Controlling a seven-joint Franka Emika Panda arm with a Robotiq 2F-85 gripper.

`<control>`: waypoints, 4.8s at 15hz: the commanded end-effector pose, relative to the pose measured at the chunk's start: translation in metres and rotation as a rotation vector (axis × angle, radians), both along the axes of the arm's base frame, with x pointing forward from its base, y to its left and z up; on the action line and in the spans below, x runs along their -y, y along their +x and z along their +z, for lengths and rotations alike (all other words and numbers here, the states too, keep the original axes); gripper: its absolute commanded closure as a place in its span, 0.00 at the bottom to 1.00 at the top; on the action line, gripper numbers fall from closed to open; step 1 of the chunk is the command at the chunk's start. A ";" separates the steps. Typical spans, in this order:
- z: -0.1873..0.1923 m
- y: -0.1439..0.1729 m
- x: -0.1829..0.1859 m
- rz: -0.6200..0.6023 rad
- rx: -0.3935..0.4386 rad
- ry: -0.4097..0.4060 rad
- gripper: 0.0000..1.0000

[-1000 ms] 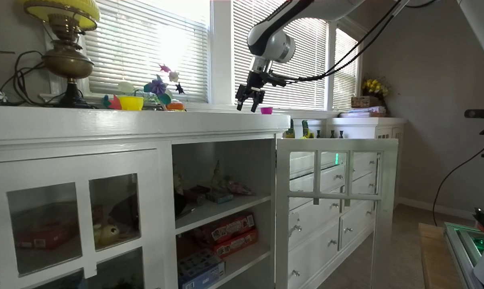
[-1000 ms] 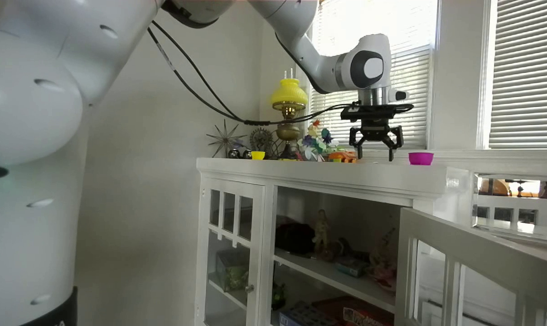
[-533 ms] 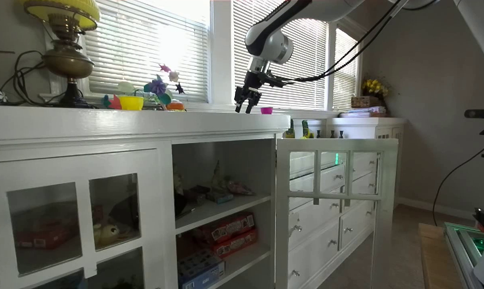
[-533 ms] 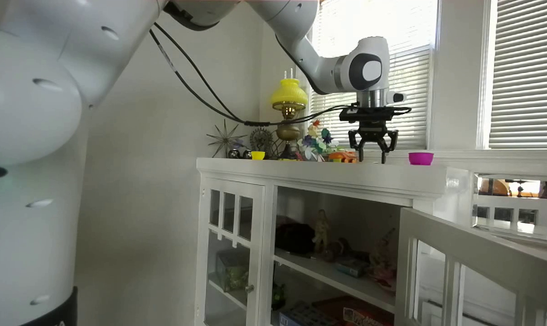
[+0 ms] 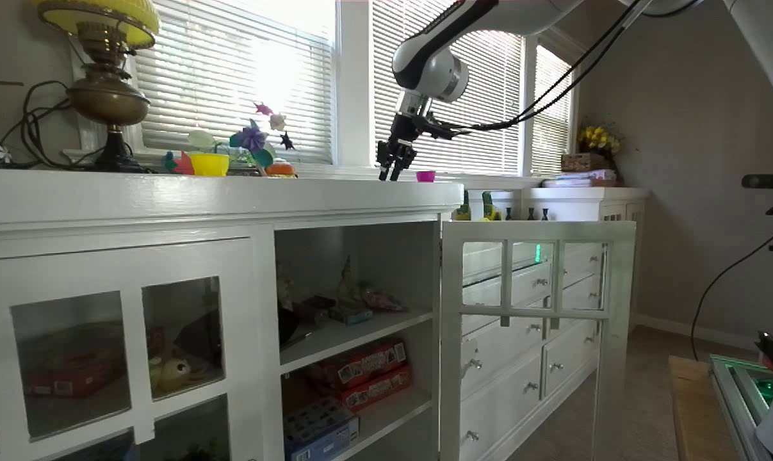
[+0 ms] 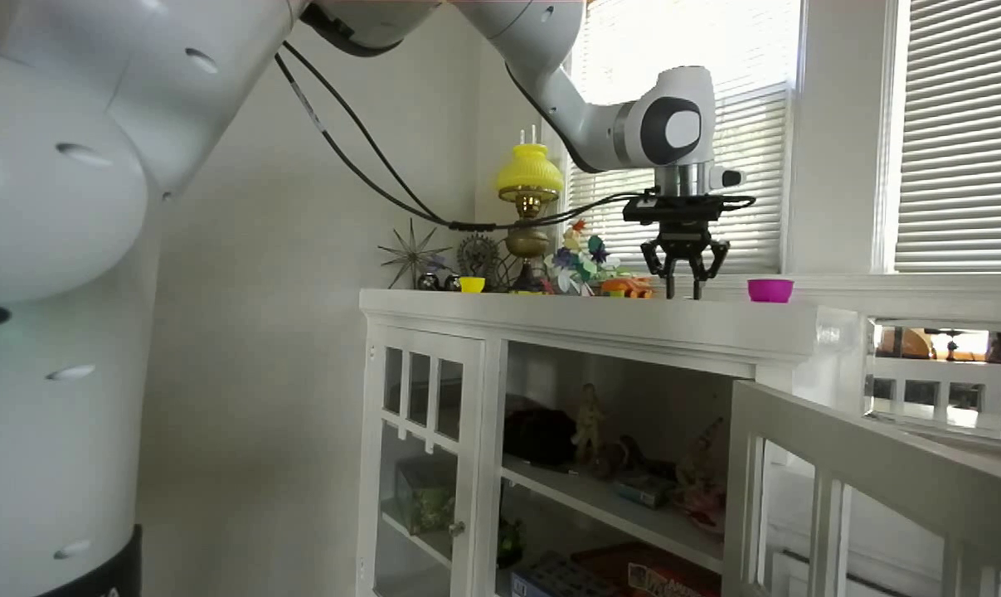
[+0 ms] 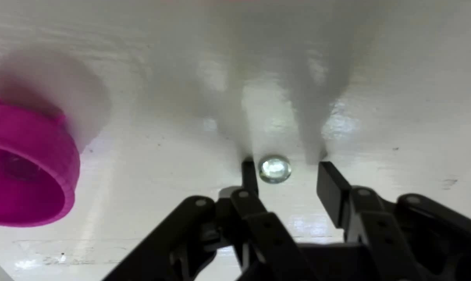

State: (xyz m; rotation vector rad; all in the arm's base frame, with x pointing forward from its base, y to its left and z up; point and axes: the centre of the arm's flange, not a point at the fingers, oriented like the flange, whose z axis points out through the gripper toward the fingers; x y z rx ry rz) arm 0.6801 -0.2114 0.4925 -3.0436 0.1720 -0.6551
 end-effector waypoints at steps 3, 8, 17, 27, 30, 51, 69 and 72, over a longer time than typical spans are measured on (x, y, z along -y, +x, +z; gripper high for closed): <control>-0.001 0.006 0.005 0.010 0.017 0.025 0.98; 0.006 0.004 0.001 0.005 0.014 0.014 0.94; 0.063 -0.032 0.012 -0.057 0.001 -0.048 0.95; 0.074 -0.060 0.056 -0.221 -0.023 -0.139 0.95; 0.070 -0.065 0.066 -0.257 -0.035 -0.143 0.95; 0.042 -0.059 0.089 -0.310 0.076 -0.098 0.94; 0.058 -0.048 0.076 -0.258 0.070 -0.061 0.00; 0.054 -0.043 0.072 -0.251 0.049 -0.043 0.00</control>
